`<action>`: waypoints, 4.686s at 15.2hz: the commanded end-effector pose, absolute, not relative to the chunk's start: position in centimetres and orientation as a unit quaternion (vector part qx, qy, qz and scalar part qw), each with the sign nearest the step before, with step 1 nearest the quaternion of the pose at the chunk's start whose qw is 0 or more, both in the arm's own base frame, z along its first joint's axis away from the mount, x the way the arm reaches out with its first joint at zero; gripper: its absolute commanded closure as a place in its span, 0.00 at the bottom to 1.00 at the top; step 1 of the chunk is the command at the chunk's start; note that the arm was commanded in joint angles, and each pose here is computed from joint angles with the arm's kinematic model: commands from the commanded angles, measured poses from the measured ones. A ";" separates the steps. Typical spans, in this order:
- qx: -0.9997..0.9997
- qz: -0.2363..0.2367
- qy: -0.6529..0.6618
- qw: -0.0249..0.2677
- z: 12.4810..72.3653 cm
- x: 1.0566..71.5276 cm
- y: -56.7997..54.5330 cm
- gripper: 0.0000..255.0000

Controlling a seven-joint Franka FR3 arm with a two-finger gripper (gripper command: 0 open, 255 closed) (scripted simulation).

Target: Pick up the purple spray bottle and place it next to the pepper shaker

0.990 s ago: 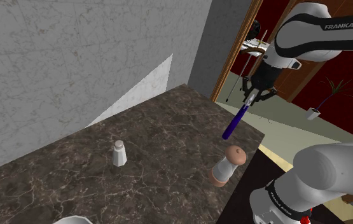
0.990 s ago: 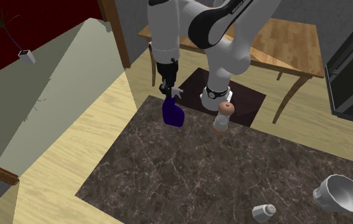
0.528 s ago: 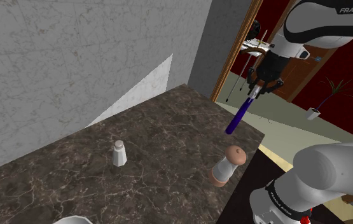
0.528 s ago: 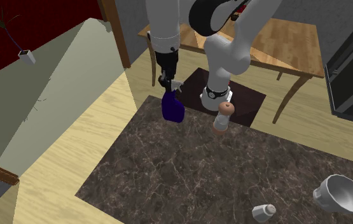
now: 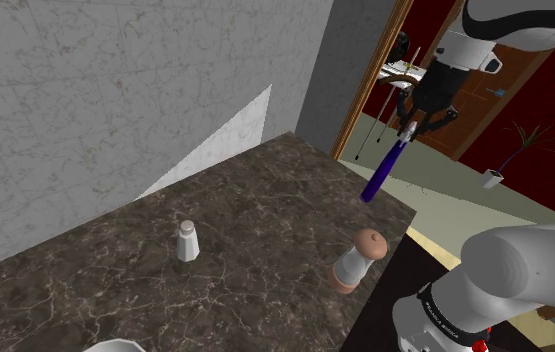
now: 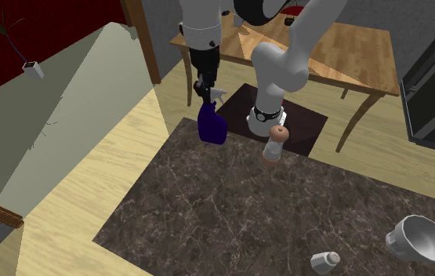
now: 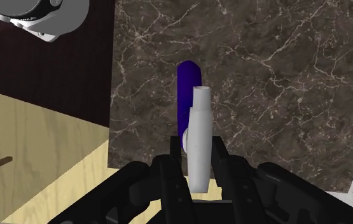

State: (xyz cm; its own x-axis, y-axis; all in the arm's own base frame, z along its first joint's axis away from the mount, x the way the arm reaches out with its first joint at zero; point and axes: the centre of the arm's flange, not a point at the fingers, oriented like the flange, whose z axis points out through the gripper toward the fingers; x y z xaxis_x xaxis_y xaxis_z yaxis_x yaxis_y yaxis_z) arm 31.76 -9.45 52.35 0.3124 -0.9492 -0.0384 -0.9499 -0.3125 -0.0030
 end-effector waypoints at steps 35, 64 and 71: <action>-0.810 0.015 0.586 0.012 71.5 31.7 -9.4 1.00; -0.810 0.015 0.586 0.012 73.6 37.6 23.0 1.00; -0.810 0.015 0.586 0.012 73.6 39.2 31.9 1.00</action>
